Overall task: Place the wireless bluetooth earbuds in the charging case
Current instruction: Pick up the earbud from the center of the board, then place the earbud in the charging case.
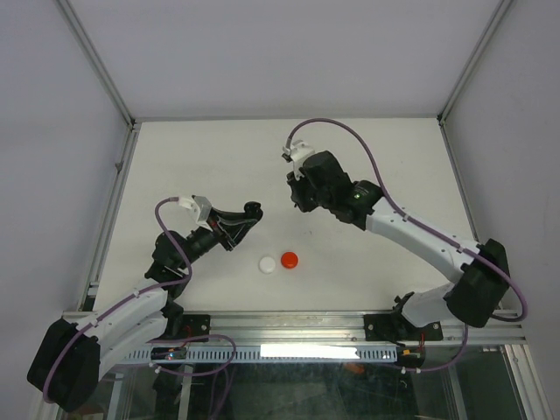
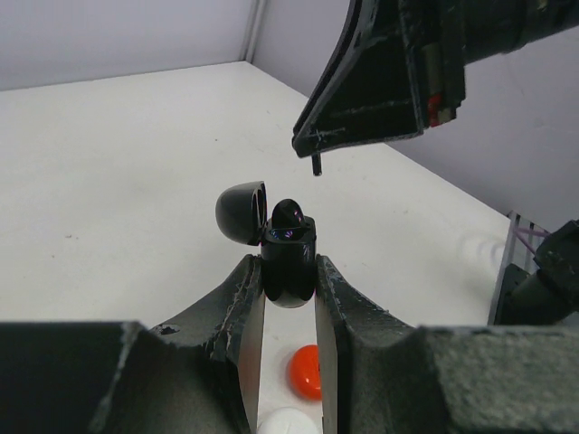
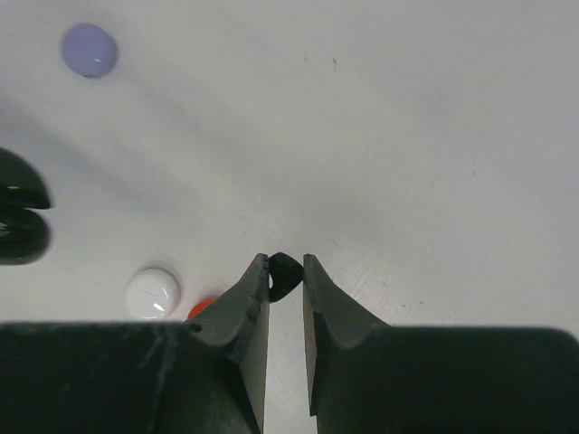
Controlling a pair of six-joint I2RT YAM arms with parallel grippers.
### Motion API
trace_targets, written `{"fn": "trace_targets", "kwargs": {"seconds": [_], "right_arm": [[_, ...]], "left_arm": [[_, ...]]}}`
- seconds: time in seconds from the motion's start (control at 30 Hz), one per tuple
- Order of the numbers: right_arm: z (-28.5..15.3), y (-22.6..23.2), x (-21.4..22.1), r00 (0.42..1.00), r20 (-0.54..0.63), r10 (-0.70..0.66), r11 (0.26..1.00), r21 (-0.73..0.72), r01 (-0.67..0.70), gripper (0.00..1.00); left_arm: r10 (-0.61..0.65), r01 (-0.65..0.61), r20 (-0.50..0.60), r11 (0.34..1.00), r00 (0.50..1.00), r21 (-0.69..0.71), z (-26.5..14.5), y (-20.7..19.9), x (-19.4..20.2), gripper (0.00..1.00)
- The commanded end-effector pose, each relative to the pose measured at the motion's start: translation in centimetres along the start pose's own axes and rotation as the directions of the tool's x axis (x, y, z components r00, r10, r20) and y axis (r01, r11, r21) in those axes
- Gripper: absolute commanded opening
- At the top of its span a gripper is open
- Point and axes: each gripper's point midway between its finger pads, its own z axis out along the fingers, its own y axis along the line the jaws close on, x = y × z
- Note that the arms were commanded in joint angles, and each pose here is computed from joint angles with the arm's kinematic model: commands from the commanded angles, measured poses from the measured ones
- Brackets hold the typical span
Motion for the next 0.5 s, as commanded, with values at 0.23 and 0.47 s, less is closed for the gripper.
{"fn": "trace_targets", "kwargs": {"seconds": [0.23, 0.47], "right_arm": [[-9.1, 5.9, -7.9, 0.901, 0.414, -0.133, 0.978, -0.093, 0.187, 0.11], [-13.3, 9.3, -9.3, 0.793, 0.591, -0.148, 0.938, -0.170, 0.302, 0.10]], "left_arm": [[0.184, -0.218, 0.160, 0.949, 0.970, 0.227, -0.3, -4.5, -4.0, 0.00], [0.240, -0.298, 0.218, 0.907, 0.946, 0.297, -0.7, -6.2, -5.0, 0.00]]}}
